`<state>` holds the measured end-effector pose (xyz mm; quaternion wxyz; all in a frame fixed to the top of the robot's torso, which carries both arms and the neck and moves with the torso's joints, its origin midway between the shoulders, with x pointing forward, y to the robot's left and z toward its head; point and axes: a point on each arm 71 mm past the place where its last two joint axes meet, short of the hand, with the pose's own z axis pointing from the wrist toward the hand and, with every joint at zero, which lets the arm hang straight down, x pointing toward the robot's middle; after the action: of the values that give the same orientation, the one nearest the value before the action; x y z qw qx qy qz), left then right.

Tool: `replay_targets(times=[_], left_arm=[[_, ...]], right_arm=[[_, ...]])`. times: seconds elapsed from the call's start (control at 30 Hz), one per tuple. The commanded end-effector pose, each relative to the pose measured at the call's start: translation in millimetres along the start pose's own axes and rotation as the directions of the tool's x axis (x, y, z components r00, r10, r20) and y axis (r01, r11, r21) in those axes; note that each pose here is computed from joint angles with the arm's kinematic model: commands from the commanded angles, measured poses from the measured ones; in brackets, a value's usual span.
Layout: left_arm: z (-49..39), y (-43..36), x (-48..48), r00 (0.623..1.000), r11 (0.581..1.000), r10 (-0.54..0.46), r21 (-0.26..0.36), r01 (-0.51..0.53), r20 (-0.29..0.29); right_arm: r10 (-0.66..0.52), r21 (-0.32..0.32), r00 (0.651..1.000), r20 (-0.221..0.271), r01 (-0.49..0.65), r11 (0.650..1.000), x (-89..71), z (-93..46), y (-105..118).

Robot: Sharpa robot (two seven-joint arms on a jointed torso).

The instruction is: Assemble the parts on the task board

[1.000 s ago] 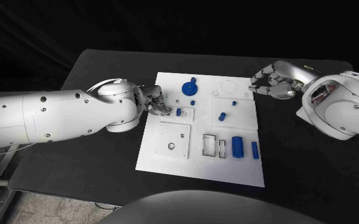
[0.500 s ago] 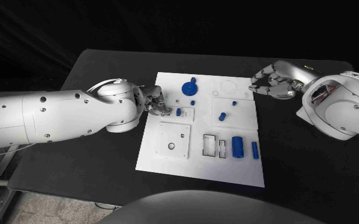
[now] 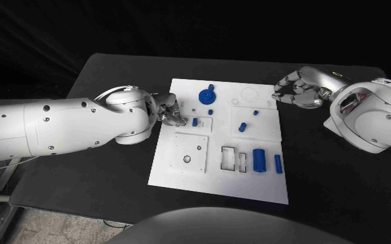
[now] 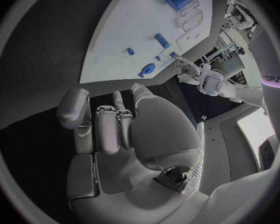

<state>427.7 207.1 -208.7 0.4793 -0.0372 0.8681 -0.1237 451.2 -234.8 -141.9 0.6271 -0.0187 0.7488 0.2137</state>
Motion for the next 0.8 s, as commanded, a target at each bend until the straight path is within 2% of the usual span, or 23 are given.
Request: replay_targets(times=[0.03, 0.5, 0.8], left_arm=[[-0.7, -2.6, 1.3, 1.000, 1.000, -0.001, 0.024, 0.001, -0.004], [-0.2, -2.8, 2.3, 1.000, 1.000, 0.006, 0.023, -0.005, -0.018], [0.1, -0.9, 3.2, 0.999, 1.000, 0.015, 0.002, -0.015, -0.032]], right_arm=[[-0.002, 0.009, 1.000, -0.004, 0.002, 1.000, 0.5, 0.0, -1.4], [-0.003, 0.013, 1.000, -0.011, 0.003, 1.000, 1.8, -0.2, -2.5], [-0.004, 0.015, 1.000, -0.014, 0.004, 1.000, 2.4, -0.3, -3.3]])
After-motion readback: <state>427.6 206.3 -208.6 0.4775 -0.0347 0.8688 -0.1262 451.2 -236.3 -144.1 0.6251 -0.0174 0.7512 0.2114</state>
